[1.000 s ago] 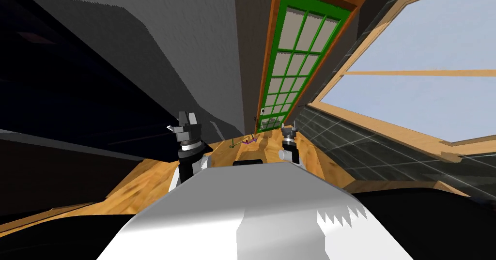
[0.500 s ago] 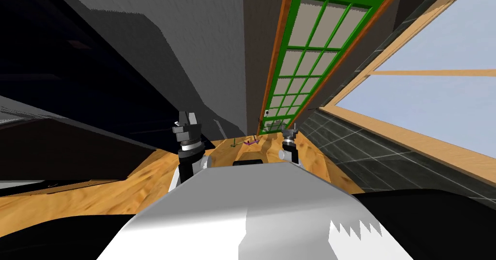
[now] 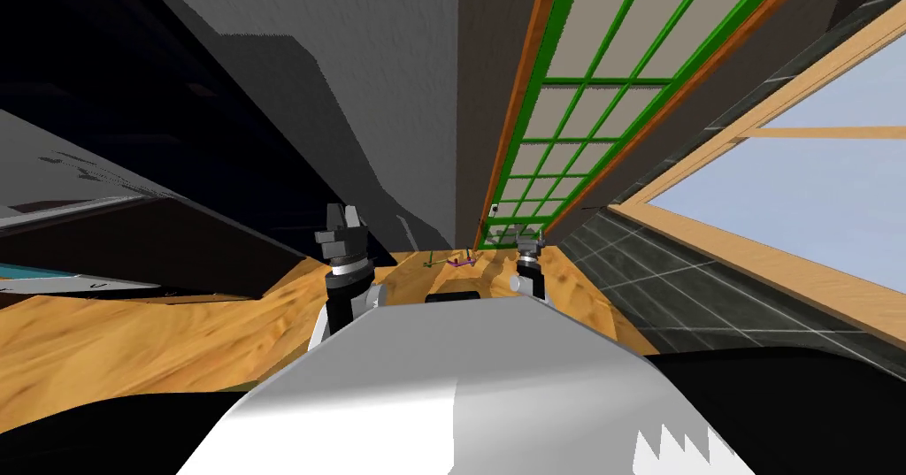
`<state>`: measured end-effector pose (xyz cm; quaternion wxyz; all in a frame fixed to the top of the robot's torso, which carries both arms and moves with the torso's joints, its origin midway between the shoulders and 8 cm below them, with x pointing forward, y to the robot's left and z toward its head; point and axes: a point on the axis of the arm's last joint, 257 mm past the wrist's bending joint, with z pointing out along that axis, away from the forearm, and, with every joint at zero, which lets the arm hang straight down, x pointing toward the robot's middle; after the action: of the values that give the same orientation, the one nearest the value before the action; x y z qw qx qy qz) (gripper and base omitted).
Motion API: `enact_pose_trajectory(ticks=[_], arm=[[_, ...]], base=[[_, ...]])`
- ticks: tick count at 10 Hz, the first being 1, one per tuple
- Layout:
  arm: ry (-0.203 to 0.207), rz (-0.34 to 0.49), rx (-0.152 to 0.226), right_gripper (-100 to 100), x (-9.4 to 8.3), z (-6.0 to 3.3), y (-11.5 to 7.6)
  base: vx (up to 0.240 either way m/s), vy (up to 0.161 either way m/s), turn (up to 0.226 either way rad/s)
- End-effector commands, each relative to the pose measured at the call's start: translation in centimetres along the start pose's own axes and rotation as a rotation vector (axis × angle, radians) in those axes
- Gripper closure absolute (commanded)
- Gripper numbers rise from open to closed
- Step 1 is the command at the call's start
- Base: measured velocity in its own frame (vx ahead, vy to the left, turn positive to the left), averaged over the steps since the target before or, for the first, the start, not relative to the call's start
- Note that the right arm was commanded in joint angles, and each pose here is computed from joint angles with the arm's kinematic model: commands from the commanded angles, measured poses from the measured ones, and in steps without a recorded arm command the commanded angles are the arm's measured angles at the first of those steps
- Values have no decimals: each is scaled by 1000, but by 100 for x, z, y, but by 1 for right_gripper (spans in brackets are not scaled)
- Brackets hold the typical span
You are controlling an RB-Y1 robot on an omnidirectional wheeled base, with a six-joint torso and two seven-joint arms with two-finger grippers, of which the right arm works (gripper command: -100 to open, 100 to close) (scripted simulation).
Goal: Pull the door open
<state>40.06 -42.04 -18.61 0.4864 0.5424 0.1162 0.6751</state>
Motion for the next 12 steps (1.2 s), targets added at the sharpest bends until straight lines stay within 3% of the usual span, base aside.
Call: enact_pose_trajectory(ticks=[1,12], arm=[[-23,36,0,-100,-118,-8,-43],[-184,256,-27,-100,-878,-190,-200]], base=[[31,-96,115],[22,-101,214]])
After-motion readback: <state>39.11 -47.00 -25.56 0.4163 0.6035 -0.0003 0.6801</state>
